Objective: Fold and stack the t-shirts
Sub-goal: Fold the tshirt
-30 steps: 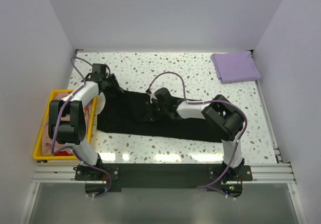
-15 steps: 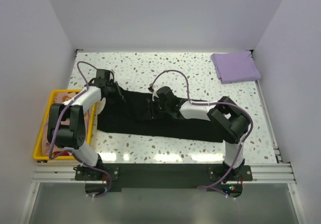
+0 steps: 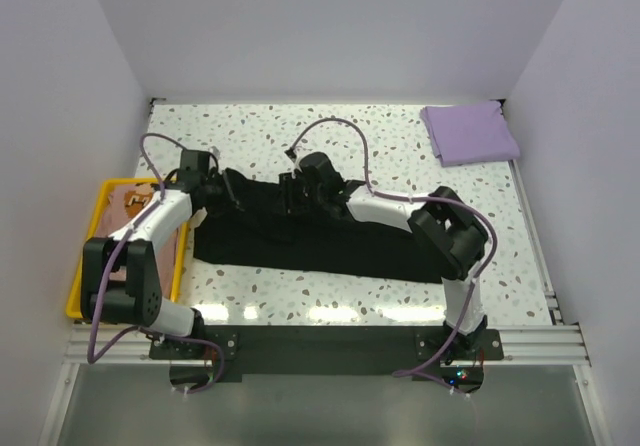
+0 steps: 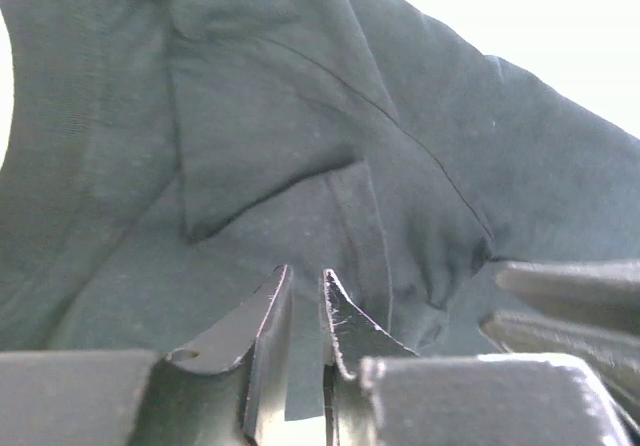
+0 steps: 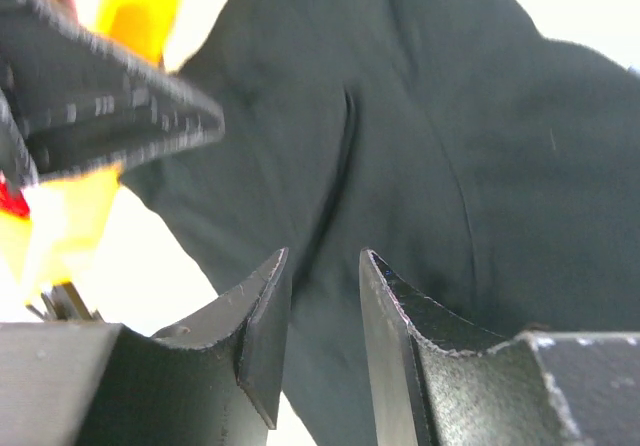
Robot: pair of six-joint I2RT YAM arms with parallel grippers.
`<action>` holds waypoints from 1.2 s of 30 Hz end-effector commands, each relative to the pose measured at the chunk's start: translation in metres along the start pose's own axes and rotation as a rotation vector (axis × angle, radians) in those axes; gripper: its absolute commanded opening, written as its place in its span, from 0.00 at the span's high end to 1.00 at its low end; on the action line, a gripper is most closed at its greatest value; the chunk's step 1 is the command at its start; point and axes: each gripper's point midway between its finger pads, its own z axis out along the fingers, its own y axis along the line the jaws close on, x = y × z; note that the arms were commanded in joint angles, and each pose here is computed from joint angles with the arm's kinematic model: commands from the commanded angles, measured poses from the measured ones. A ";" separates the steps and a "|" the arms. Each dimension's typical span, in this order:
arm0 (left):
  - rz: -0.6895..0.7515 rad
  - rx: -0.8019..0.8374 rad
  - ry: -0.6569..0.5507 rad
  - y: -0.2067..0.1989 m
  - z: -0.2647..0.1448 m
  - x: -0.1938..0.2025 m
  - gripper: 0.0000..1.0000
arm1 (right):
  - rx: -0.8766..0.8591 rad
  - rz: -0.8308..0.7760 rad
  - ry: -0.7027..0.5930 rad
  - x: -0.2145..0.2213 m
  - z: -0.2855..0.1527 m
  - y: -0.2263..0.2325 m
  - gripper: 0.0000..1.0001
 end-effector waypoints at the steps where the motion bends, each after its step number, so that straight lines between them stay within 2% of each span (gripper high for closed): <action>1: -0.011 0.004 -0.107 -0.002 -0.021 -0.032 0.78 | 0.005 0.019 -0.031 -0.021 0.021 0.005 0.62; 7: -0.006 0.016 -0.152 -0.011 -0.037 -0.054 0.76 | -0.012 0.063 0.007 -0.016 0.055 0.002 0.62; 12: 0.002 0.030 -0.170 -0.018 -0.045 -0.064 0.75 | -0.047 0.091 0.024 -0.007 0.066 0.004 0.61; 25: 0.003 0.046 -0.173 -0.020 -0.047 -0.067 0.75 | -0.177 0.092 0.044 0.007 0.061 0.039 0.62; 36: 0.001 0.045 -0.161 -0.019 -0.041 -0.065 0.75 | -0.274 0.016 0.094 0.041 0.050 0.068 0.65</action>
